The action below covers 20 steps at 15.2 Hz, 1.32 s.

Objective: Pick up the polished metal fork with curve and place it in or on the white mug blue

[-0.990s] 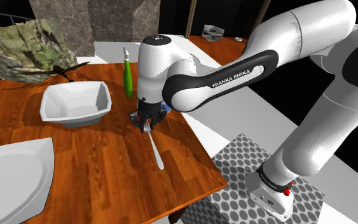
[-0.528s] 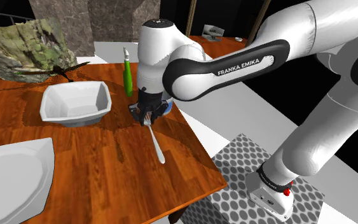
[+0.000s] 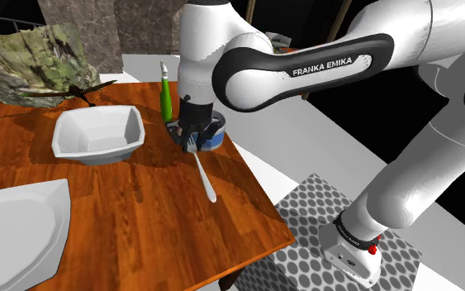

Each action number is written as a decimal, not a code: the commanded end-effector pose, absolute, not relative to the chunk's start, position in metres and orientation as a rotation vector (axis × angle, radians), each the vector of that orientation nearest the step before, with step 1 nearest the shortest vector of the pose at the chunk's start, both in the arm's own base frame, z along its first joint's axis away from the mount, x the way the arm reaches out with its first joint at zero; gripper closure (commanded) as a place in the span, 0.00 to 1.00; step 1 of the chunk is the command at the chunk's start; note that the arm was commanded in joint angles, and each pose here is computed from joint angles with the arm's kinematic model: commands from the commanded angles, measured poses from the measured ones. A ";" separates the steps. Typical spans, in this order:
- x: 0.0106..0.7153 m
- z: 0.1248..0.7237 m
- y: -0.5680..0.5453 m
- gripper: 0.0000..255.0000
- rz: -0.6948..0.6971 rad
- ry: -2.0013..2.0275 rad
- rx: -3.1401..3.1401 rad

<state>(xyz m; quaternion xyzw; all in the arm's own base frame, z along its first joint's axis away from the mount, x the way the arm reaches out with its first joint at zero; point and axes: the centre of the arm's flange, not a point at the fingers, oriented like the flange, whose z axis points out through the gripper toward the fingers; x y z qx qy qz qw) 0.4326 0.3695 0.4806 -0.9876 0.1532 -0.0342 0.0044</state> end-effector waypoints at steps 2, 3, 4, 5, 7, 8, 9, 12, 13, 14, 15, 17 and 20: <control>0.433 0.497 0.369 1.00 -0.107 0.480 -3.094; 0.433 0.499 0.369 1.00 -0.107 0.480 -3.094; 0.443 0.500 0.360 1.00 -0.107 0.480 -3.094; 0.452 0.500 0.351 1.00 -0.107 0.480 -3.094; 0.472 0.500 0.333 1.00 -0.107 0.480 -3.094; 0.481 0.500 0.324 1.00 -0.107 0.480 -3.094; 0.491 0.501 0.315 1.00 -0.107 0.480 -3.094; 0.520 0.501 0.288 1.00 -0.107 0.480 -3.094; 0.530 0.501 0.279 1.00 -0.107 0.480 -3.094; 0.539 0.501 0.270 1.00 -0.107 0.480 -3.094; 0.549 0.502 0.261 1.00 -0.107 0.480 -3.094; 0.568 0.502 0.243 1.00 -0.107 0.480 -3.094; 0.601 0.503 0.213 1.00 -0.107 0.480 -3.094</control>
